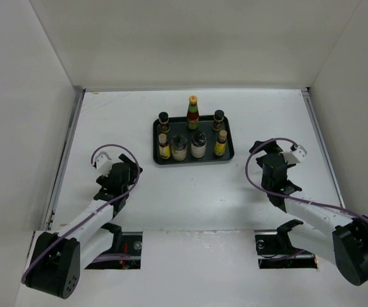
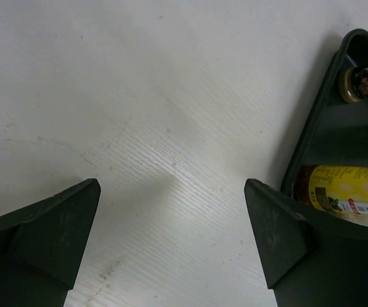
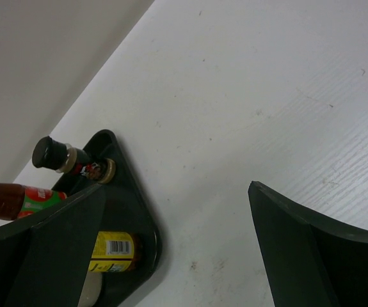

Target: Organize the condiment bottles

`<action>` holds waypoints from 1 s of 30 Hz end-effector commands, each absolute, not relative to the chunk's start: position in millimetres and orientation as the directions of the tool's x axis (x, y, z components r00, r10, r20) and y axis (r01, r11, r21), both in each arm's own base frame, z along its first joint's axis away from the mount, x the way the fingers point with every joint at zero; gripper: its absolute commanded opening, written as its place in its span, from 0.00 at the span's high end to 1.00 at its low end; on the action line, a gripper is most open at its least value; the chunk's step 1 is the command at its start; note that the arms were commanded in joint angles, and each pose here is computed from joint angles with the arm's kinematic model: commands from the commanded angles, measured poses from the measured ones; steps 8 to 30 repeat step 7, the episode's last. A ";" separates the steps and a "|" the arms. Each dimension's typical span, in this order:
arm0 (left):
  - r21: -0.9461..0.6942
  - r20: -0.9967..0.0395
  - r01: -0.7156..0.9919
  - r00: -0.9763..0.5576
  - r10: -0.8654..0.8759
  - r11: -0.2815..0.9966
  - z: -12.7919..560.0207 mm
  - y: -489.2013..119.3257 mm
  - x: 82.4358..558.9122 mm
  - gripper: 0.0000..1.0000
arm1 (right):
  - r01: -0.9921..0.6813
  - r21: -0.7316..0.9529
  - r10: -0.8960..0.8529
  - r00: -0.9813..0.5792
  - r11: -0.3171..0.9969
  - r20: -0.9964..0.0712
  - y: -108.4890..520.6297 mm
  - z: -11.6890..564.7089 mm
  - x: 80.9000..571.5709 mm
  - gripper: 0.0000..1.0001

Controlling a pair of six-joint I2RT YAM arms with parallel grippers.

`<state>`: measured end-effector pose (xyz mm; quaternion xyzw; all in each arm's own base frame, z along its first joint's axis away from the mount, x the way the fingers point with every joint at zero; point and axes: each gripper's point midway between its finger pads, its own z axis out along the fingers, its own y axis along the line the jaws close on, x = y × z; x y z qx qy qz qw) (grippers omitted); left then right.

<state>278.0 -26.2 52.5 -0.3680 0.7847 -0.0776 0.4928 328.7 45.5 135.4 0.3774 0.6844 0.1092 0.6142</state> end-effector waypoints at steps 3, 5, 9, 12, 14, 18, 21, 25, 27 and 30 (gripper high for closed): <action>-0.503 -0.725 -0.470 -0.228 -0.650 0.725 74.0 -32.7 294.2 0.00 | 0.353 0.647 0.674 0.062 0.675 -0.736 48.8 145.1 331.6 0.00; -0.490 -0.734 -0.469 -0.233 -0.638 0.735 73.4 -32.2 294.5 0.00 | 0.354 0.644 0.670 0.064 0.678 -0.740 48.6 146.8 332.6 0.00; -0.484 -0.736 -0.470 -0.237 -0.634 0.738 74.9 -32.4 296.2 0.00 | 0.354 0.642 0.669 0.057 0.680 -0.741 49.6 145.5 333.2 0.00; -0.484 -0.736 -0.470 -0.237 -0.634 0.738 74.9 -32.4 296.2 0.00 | 0.354 0.642 0.669 0.057 0.680 -0.741 49.6 145.5 333.2 0.00; -0.484 -0.736 -0.470 -0.237 -0.634 0.738 74.9 -32.4 296.2 0.00 | 0.354 0.642 0.669 0.057 0.680 -0.741 49.6 145.5 333.2 0.00; -0.484 -0.736 -0.470 -0.237 -0.634 0.738 74.9 -32.4 296.2 0.00 | 0.354 0.642 0.669 0.057 0.680 -0.741 49.6 145.5 333.2 0.00; -0.484 -0.736 -0.470 -0.237 -0.634 0.738 74.9 -32.4 296.2 0.00 | 0.354 0.642 0.669 0.057 0.680 -0.741 49.6 145.5 333.2 0.00; -0.484 -0.736 -0.470 -0.237 -0.634 0.738 74.9 -32.4 296.2 0.00 | 0.354 0.642 0.669 0.057 0.680 -0.741 49.6 145.5 333.2 0.00; -0.484 -0.736 -0.470 -0.237 -0.634 0.738 74.9 -32.4 296.2 0.00 | 0.354 0.642 0.669 0.057 0.680 -0.741 49.6 145.5 333.2 0.00; -0.484 -0.736 -0.470 -0.237 -0.634 0.738 74.9 -32.4 296.2 0.00 | 0.354 0.642 0.669 0.057 0.680 -0.741 49.6 145.5 333.2 0.00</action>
